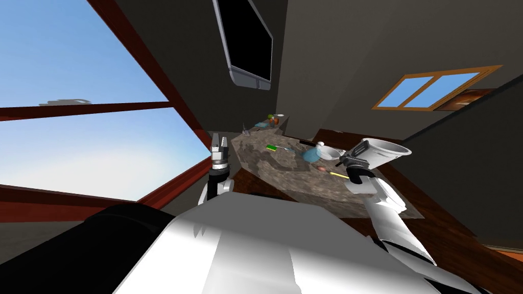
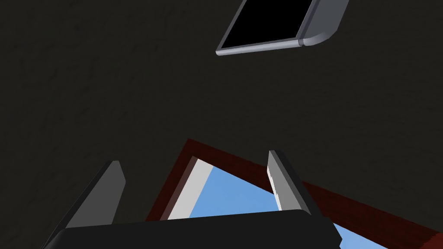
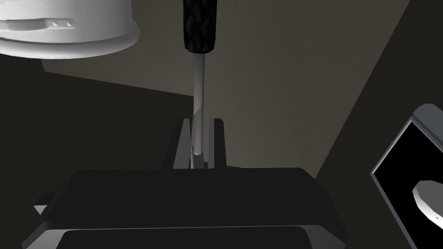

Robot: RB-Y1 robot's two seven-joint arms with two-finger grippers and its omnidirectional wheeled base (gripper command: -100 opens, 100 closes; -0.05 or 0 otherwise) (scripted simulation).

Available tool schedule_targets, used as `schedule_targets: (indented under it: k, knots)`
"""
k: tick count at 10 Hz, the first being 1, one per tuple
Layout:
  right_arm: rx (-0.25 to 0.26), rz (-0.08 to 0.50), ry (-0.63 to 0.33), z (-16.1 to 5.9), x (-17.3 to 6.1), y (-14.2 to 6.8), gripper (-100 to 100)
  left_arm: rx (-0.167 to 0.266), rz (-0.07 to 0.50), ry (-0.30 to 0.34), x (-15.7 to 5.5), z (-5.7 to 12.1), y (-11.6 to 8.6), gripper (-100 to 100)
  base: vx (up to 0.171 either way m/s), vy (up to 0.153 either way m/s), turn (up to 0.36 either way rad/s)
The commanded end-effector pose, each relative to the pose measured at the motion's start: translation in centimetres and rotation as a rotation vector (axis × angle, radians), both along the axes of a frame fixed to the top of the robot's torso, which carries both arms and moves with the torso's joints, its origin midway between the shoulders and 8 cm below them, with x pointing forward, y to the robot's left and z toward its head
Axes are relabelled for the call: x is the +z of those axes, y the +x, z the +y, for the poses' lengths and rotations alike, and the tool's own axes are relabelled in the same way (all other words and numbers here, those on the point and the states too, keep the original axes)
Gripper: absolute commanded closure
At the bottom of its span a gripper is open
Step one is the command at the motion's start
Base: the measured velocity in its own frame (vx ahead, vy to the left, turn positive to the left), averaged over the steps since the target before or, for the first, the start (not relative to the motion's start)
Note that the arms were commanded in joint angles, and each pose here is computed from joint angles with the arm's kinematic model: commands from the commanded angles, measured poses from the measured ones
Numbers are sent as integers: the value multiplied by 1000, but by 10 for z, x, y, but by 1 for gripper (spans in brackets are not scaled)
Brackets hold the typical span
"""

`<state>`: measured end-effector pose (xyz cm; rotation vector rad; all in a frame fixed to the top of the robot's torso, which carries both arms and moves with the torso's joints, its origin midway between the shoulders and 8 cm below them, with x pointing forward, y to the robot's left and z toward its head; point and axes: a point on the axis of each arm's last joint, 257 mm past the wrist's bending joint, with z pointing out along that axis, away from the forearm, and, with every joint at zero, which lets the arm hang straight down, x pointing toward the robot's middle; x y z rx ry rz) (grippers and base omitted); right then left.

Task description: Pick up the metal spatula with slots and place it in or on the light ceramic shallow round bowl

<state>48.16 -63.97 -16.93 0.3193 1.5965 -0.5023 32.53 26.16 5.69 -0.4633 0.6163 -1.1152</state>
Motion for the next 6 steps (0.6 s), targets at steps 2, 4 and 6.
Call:
schedule_targets:
  k: [2, 4, 6]
  knots:
    - [-17, 5, -11, -25, 10, -4, 100, 0, 0, 0, 0, 0, 0, 0, 28, 125, 112]
    - [-36, 6, -12, -46, 18, -10, 100, 0, 0, 0, 0, 0, 0, 0, 53, 93, 101]
    - [-46, 6, -10, -56, 22, -13, 100, 0, 0, 0, 0, 0, 0, 0, 34, 60, 53]
